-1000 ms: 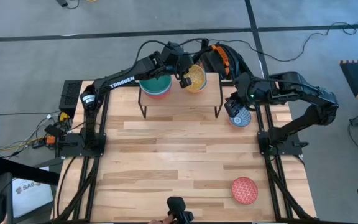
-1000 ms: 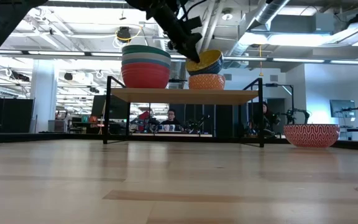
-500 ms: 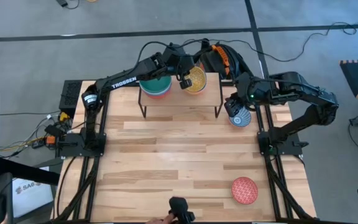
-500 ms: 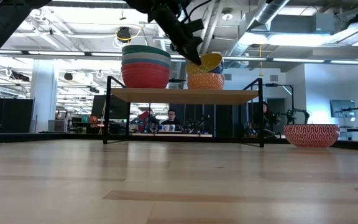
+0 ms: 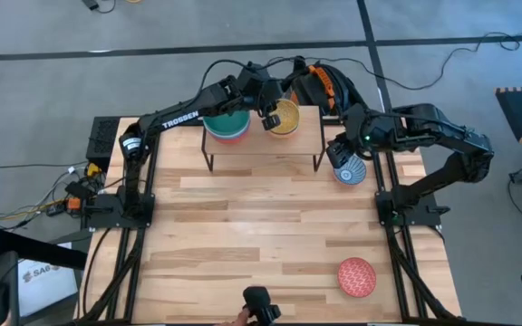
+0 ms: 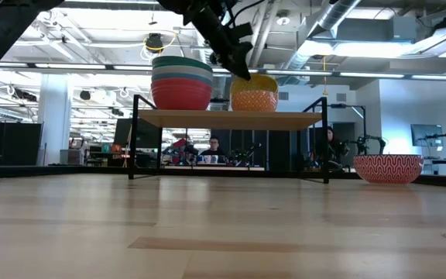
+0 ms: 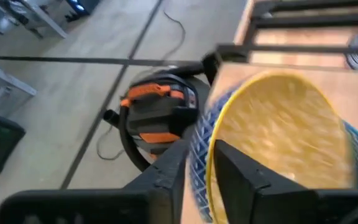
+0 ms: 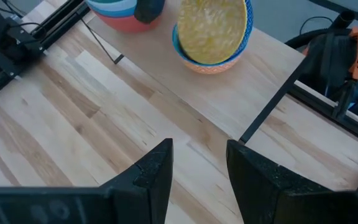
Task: Place and stack bowls onto a shelf
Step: Stack the yellow pattern bowl on top of the light blue pattern bowl on the shelf
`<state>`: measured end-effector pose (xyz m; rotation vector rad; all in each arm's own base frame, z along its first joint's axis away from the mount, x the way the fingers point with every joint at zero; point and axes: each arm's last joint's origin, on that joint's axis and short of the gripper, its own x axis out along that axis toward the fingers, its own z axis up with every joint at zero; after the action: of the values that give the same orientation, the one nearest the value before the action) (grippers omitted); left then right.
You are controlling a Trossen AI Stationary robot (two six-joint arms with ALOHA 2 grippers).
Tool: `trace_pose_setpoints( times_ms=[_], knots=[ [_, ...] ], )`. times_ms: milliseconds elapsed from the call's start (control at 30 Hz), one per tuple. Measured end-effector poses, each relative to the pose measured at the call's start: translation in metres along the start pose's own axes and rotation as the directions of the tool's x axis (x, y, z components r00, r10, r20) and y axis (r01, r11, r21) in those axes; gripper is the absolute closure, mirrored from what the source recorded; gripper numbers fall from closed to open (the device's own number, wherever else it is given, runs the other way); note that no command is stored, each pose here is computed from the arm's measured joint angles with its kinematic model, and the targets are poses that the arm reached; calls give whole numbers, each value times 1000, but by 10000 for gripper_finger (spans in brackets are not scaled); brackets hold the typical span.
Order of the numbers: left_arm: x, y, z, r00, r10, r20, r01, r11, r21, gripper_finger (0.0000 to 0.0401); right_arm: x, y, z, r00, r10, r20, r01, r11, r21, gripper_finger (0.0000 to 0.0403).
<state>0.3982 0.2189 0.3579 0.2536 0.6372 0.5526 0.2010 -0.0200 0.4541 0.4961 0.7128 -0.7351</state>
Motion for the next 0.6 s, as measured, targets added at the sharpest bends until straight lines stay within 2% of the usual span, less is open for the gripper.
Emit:
trace_pose_setpoints(
  times_ms=[167, 333, 467, 600],
  knots=[
    [-11, 6, 10, 1000, 3, 5, -3, 1000, -16, 284, 8, 0, 4, 1000, -26, -4, 26, 1000, -14, 228],
    [-36, 16, 28, 1000, 6, 5, -6, 999, -45, 255, 39, 1, 18, 996, -91, -8, 90, 992, -89, 228],
    [-69, 26, 43, 999, 23, -24, -27, 987, -156, 248, 64, -8, 41, 997, -75, 18, 77, 991, -111, 228],
    [-101, 30, 41, 998, 14, -54, -27, 967, -255, 252, 93, -25, 69, 999, -19, 42, 23, 994, -108, 228]
  ],
)
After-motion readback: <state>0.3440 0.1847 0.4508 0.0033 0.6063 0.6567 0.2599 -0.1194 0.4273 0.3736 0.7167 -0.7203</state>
